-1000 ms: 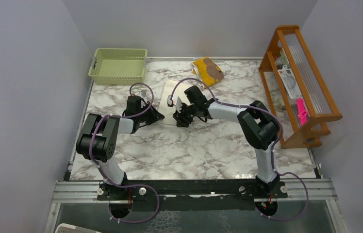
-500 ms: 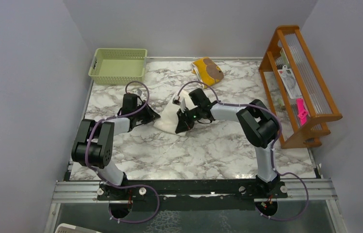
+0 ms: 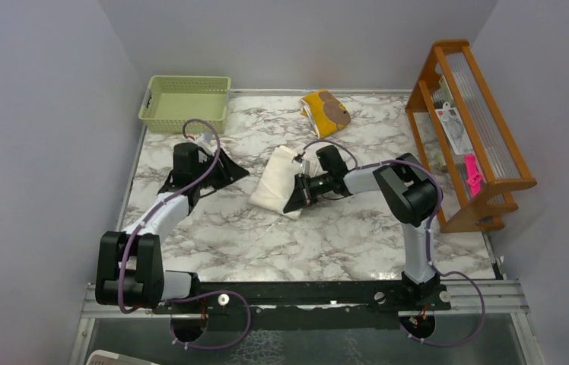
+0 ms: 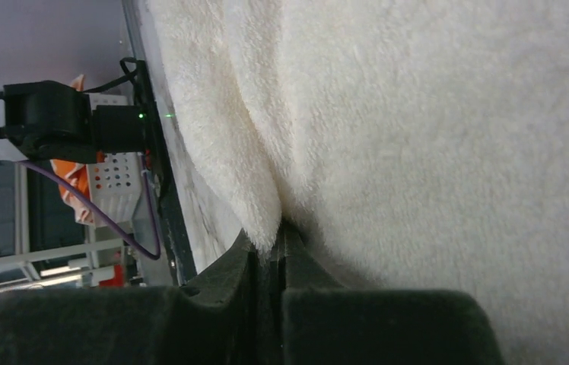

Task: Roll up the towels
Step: Roll the towel at the center of the board.

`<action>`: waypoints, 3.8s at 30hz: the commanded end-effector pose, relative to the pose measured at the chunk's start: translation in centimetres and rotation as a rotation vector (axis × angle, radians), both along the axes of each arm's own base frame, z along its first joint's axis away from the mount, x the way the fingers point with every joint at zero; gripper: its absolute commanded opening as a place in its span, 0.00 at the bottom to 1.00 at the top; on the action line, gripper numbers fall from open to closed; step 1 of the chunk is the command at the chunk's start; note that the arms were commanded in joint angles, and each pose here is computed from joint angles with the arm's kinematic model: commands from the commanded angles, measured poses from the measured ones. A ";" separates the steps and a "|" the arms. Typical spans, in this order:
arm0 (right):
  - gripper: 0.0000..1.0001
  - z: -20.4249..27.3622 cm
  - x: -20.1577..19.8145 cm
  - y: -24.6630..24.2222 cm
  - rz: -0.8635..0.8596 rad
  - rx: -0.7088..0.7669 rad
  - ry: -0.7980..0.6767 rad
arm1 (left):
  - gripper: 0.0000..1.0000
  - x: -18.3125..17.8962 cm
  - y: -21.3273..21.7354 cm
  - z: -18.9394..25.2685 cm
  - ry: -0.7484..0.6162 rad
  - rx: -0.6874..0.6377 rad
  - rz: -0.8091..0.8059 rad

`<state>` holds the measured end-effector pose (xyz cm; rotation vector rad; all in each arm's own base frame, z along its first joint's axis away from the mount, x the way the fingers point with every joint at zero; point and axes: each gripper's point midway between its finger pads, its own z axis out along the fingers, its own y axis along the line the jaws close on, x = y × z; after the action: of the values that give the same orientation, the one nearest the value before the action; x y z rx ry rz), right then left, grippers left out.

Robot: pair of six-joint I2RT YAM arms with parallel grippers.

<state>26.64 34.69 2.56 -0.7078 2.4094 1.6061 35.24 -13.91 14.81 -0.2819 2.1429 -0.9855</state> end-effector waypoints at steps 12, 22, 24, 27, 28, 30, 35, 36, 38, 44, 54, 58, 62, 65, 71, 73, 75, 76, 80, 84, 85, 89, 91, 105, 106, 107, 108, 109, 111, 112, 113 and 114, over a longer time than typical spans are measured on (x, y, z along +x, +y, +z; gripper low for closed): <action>0.01 0.8 1.3 -0.7 -0.089 0.068 0.149 | 0.62 -8.4 -3.8 -5.8 0.203 -0.150 -0.104; 0.01 0.9 0.9 -1.0 -0.086 0.059 0.139 | 0.64 -5.9 -4.7 -7.3 0.221 -0.123 -0.070; 0.01 0.9 0.8 -1.0 -0.084 0.058 0.137 | 0.64 -5.3 -4.6 -7.8 0.234 -0.110 -0.052; 0.01 1.0 0.8 -1.1 -0.081 0.056 0.133 | 0.64 -4.2 -4.5 -8.1 0.227 -0.097 -0.032; 0.01 1.0 0.8 -1.1 -0.079 0.055 0.133 | 0.64 -3.9 -4.6 -8.1 0.226 -0.098 -0.031; 0.01 0.9 0.7 -1.1 -0.077 0.052 0.131 | 0.64 -3.4 -4.8 -8.1 0.225 -0.100 -0.034; 0.01 0.8 0.6 -1.2 -0.073 0.047 0.129 | 0.63 -3.6 -5.3 -9.3 0.254 -0.090 -0.055; 0.01 0.8 0.6 -1.2 -0.073 0.047 0.130 | 0.62 -3.7 -5.4 -9.5 0.260 -0.087 -0.058; 0.01 0.8 0.7 -1.2 -0.072 0.047 0.128 | 0.60 -3.9 -5.7 -9.8 0.268 -0.087 -0.068; 0.01 0.6 0.6 -1.3 -0.070 0.037 0.123 | 0.36 -4.2 -6.3 -10.4 0.285 -0.086 -0.088; 0.62 2.1 2.2 -2.3 -0.061 -0.057 -0.102 | 0.00 -3.6 -6.4 -10.1 0.281 -0.091 -0.083; 0.90 5.4 5.1 -3.4 -0.131 -0.114 -0.367 | 0.00 -3.5 -6.4 -9.9 0.289 -0.087 -0.085; 0.89 10.7 7.0 -4.5 -0.232 -0.063 -0.702 | 0.00 -3.5 -6.3 -9.6 0.305 -0.070 -0.085; 0.90 14.6 5.4 -4.2 -0.238 0.015 -1.059 | 0.00 -3.4 -6.1 -9.5 0.319 -0.046 -0.082; 0.87 13.5 1.4 -0.7 -0.028 -0.070 -1.400 | 0.00 -3.0 -6.0 -8.9 0.316 -0.032 -0.084; 0.84 11.9 1.0 0.0 0.040 -0.113 -1.416 | 0.00 -2.9 -6.1 -8.9 0.318 -0.033 -0.086; 0.81 10.4 0.6 0.7 0.106 -0.159 -1.434 | 0.00 -2.9 -6.1 -8.9 0.319 -0.033 -0.085; 0.79 9.7 0.5 0.9 0.132 -0.184 -1.442 | 0.00 -3.0 -6.1 -8.9 0.321 -0.033 -0.088; 0.76 7.3 0.7 1.3 0.194 -0.263 -1.444 | 0.00 -3.0 -6.1 -8.9 0.323 -0.031 -0.091; 0.72 6.2 1.0 1.7 0.227 -0.282 -1.437 | 0.00 -3.0 -6.1 -9.0 0.328 -0.025 -0.096; 0.71 5.7 1.1 1.8 0.239 -0.290 -1.429 | 0.00 -2.9 -6.1 -9.0 0.330 -0.024 -0.096; 0.68 3.7 1.4 1.9 0.270 -0.337 -1.380 | 0.00 -2.9 -6.1 -8.8 0.329 -0.024 -0.100; 0.66 2.9 1.5 2.0 0.274 -0.351 -1.358 | 0.00 -2.9 -6.1 -8.7 0.330 -0.024 -0.102; 0.49 -2.6 0.9 1.6 0.325 -0.476 -1.119 | 0.00 -2.8 -6.0 -7.2 0.324 -0.048 -0.108; 0.45 -2.8 0.6 1.6 0.327 -0.476 -1.097 | 0.00 -2.8 -5.9 -7.1 0.321 -0.049 -0.106; 0.41 -3.0 0.5 1.6 0.330 -0.477 -1.074 | 0.00 -2.8 -5.9 -7.0 0.320 -0.051 -0.106; 0.37 -3.2 0.3 1.6 0.333 -0.477 -1.052 | 0.00 -2.8 -5.9 -6.9 0.321 -0.053 -0.105; 0.34 -3.4 0.1 1.7 0.332 -0.477 -1.032 | 0.00 -2.7 -5.8 -6.8 0.319 -0.056 -0.104; 0.28 -3.3 -0.3 2.0 0.323 -0.463 -0.991 | 0.00 -2.6 -5.7 -6.6 0.314 -0.061 -0.101; 0.25 -3.2 -0.6 2.2 0.317 -0.452 -0.968 | 0.00 -2.5 -5.7 -6.4 0.311 -0.063 -0.098; 0.20 -2.9 -0.8 2.4 0.306 -0.436 -0.947 | 0.00 -2.4 -5.6 -6.2 0.306 -0.067 -0.095; 0.13 -2.7 -1.2 2.6 0.300 -0.418 -0.919 | 0.00 -2.3 -5.4 -5.9 0.298 -0.070 -0.090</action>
<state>28.92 38.20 2.66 -1.4977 1.7573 0.4176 31.71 -19.31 5.80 -0.4347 2.4968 -1.0852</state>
